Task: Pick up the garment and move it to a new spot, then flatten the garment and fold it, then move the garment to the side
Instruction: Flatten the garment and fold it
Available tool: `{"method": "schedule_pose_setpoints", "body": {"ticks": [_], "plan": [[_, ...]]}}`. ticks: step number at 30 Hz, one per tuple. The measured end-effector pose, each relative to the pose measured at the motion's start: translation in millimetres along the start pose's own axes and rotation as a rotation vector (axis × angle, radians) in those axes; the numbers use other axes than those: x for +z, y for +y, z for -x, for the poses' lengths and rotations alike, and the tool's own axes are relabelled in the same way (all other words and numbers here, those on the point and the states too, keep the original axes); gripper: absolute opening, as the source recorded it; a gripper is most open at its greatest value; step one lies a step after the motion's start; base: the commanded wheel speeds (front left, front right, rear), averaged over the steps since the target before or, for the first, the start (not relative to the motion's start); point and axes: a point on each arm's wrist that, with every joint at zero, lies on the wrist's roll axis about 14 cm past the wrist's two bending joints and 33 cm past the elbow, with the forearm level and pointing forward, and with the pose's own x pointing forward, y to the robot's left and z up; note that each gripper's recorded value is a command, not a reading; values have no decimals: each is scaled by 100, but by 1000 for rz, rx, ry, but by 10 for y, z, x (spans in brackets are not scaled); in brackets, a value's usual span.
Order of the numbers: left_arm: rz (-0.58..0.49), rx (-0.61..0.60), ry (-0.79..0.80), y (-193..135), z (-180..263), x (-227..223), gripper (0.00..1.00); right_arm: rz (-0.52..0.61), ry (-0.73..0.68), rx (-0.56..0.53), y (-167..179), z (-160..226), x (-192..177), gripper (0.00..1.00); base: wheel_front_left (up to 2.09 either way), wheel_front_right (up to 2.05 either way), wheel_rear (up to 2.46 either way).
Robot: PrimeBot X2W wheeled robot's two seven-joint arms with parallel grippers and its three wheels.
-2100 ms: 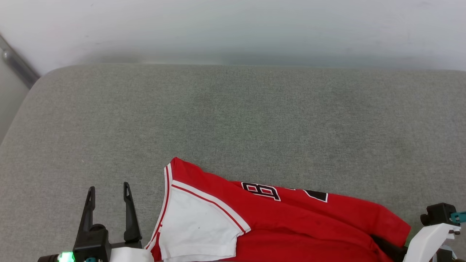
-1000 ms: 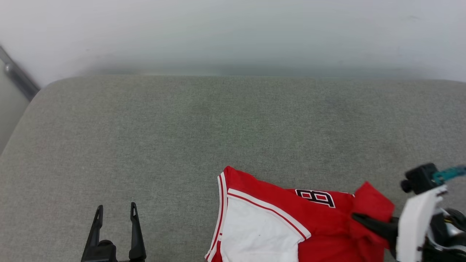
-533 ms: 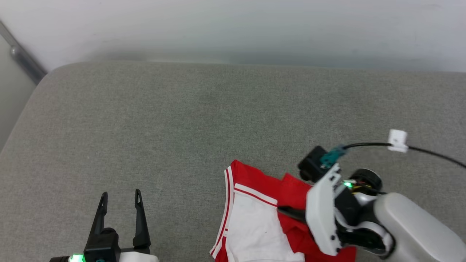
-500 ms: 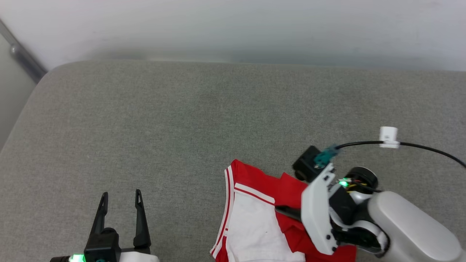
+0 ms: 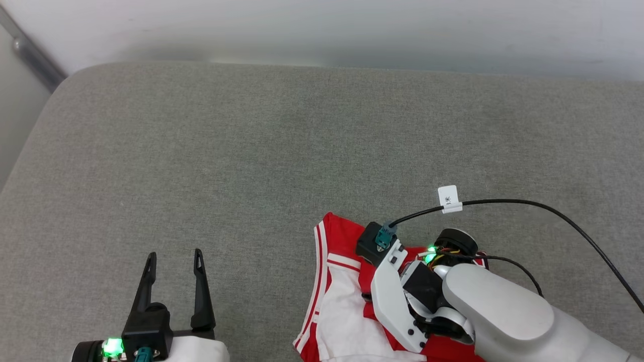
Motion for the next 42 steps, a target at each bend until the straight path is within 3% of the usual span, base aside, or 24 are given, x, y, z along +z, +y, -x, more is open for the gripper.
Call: {"method": "schedule_pose_setpoints", "body": {"ticks": [2, 3, 4, 11, 12, 16, 21, 26, 31, 42], "plan": [[1, -1, 0, -4, -4, -2, 100, -11, -23, 3, -1, -5, 22, 24, 0, 0, 0], [2, -1, -2, -7, -7, 4, 100, -18, -37, 6, 5, 0, 27, 44, 0, 0, 0], [4, -2, -4, -11, -6, 11, 100, -15, -48, 4, 8, 13, 35, 100, 0, 0, 0], [12, -18, -19, -36, 36, 56, 100, 27, -284, -97, -285, 405, 423, 100, 0, 0, 0], [18, -30, -33, -59, 41, 99, 100, 43, -455, -180, -500, 707, 676, 100, 0, 0, 0], [21, -39, -37, -81, 74, 110, 100, 99, -749, -383, -939, 1330, 1016, 100, 0, 0, 0], [28, -53, -56, -121, 86, 169, 100, 60, -979, -581, -1231, 1832, 906, 100, 0, 0, 0], [34, -66, -64, -156, 101, 196, 100, -14, -1061, -764, -1415, 2153, 590, 100, 0, 0, 0], [38, -73, -74, -180, 104, 227, 100, -77, -1119, -888, -1353, 2365, 327, 100, 0, 0, 0], [46, -91, -82, -223, 148, 257, 100, -252, -1094, -933, -962, 2199, -248, 100, 0, 0, 0]]}}
